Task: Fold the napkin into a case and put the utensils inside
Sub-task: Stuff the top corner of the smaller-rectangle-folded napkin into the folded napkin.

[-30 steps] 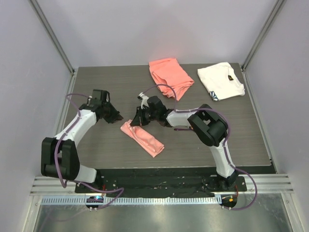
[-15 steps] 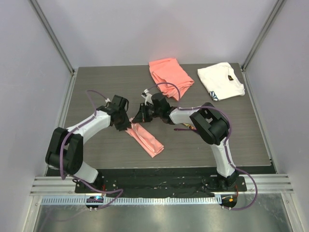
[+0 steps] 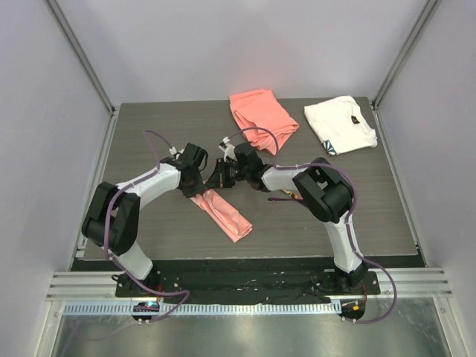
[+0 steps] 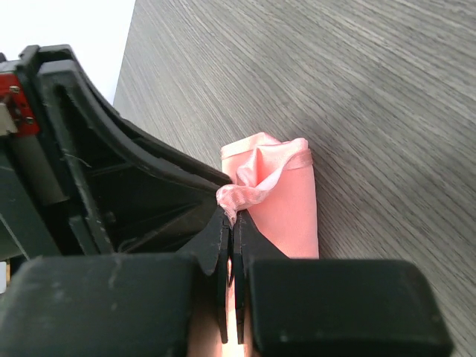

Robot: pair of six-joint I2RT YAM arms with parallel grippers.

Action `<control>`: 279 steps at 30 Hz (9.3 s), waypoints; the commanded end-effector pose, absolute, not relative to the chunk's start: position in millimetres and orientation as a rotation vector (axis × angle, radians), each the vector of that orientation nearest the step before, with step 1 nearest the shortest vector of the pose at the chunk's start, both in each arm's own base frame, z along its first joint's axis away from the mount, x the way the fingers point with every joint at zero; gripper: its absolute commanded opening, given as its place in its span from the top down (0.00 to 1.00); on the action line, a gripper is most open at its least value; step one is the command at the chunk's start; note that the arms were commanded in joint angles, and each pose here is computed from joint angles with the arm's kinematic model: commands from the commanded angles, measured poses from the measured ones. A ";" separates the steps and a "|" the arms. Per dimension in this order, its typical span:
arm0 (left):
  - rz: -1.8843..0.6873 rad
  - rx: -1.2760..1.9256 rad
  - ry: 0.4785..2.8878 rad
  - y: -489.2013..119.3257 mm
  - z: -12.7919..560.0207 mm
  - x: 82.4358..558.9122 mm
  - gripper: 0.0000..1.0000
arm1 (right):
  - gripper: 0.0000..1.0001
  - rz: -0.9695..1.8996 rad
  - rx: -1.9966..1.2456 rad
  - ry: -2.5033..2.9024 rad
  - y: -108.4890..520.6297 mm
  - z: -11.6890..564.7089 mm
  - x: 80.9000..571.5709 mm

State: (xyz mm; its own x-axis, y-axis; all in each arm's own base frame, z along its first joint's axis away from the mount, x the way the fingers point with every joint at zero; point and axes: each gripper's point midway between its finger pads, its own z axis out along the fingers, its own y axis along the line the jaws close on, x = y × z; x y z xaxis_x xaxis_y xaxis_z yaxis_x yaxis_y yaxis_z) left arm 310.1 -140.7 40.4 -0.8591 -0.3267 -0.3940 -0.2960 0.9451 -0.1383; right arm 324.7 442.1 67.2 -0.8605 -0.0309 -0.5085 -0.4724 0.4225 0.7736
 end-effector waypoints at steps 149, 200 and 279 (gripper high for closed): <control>-0.377 -0.710 2.538 -161.2 62.7 298.4 1.00 | 0.99 1.719 -0.339 2.312 468.6 42.1 283.5; -0.207 -0.772 2.523 -135.2 63.5 287.5 1.00 | 0.86 1.624 -0.505 2.359 448.4 57.0 298.3; -0.258 -0.926 2.466 -71.6 56.8 292.6 0.95 | 0.88 1.580 -0.612 2.397 481.5 47.7 298.4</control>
